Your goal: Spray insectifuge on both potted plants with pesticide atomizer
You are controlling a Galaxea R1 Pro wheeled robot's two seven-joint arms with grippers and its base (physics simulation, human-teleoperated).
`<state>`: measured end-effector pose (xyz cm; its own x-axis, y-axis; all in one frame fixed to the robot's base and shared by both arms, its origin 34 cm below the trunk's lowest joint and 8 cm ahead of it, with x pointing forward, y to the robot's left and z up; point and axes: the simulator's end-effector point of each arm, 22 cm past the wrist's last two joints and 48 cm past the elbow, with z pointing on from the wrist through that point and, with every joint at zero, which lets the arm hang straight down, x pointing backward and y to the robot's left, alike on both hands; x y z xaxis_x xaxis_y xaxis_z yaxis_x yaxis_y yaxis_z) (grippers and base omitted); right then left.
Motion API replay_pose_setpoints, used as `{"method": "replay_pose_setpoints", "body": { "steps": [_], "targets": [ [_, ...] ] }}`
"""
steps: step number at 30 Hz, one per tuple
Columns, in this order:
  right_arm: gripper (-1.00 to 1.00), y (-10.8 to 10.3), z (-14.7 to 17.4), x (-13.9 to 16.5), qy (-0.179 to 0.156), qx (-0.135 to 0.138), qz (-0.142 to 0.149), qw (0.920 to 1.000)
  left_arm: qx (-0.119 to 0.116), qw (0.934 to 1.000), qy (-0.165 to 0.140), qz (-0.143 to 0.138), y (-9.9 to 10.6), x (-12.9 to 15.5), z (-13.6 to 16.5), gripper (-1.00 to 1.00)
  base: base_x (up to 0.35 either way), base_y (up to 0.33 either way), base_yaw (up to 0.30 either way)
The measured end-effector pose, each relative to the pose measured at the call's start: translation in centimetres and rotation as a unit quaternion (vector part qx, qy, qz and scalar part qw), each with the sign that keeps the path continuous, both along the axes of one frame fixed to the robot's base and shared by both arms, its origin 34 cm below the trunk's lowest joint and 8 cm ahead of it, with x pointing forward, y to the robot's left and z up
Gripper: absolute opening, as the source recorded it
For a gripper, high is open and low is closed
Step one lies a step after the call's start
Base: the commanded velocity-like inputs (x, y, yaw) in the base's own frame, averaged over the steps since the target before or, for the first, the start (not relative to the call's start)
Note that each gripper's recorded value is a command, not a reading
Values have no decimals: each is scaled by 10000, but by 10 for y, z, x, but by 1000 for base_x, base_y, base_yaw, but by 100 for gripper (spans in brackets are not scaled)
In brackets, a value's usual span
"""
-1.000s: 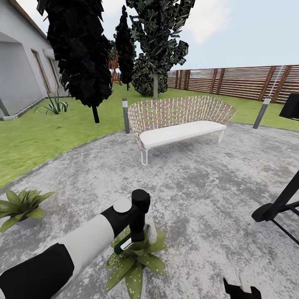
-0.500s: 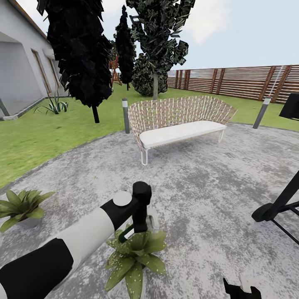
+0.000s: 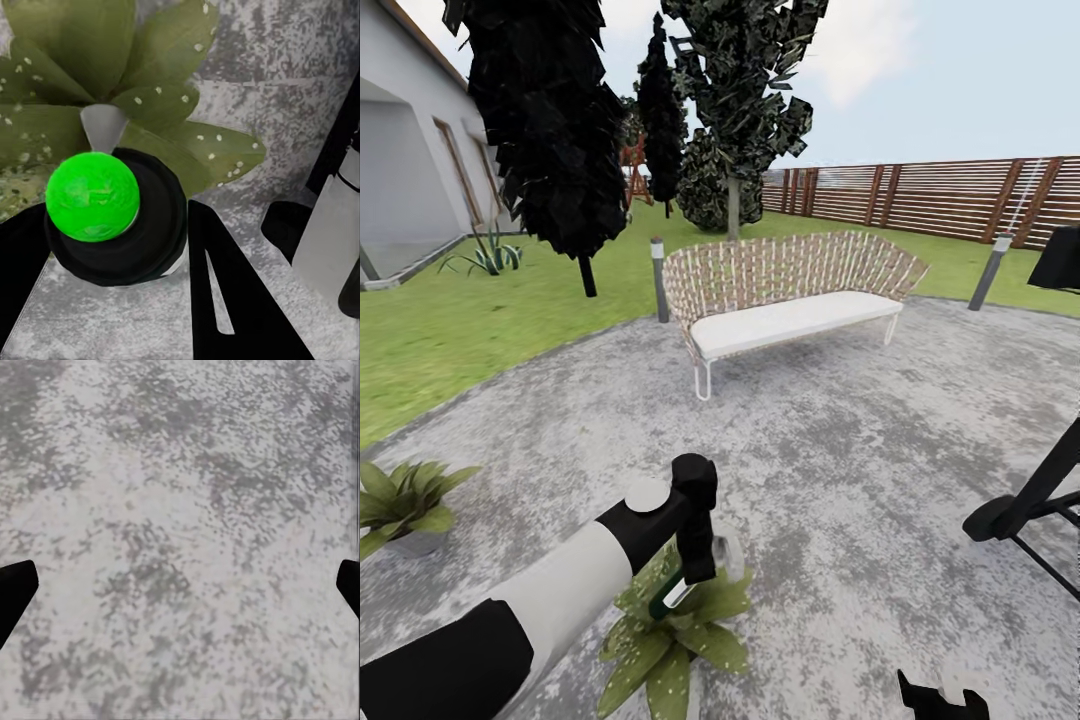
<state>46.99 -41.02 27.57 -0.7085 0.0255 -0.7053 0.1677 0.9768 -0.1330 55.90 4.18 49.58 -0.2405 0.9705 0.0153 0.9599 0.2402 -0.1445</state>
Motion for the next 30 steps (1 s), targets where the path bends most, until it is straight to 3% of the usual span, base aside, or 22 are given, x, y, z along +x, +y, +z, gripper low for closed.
{"method": "replay_pose_setpoints", "body": {
  "steps": [5, 15, 30],
  "targets": [
    [100, 0, 0, 0, 1, 0, -3, 10000, -8, 10000, -6, -6, -1, 0, 0, -100, -4, -270, 60],
    [100, 0, 0, 0, 2, 0, -2, 10000, -4, 10000, -24, -11, -1, 1, 1, -100, -126, -255, 251],
    [100, 1, -1, 0, 0, 13, -4, 10000, 18, 10000, -2, 10, 1, 0, -1, -100, -43, -262, 17]
  ]
}}
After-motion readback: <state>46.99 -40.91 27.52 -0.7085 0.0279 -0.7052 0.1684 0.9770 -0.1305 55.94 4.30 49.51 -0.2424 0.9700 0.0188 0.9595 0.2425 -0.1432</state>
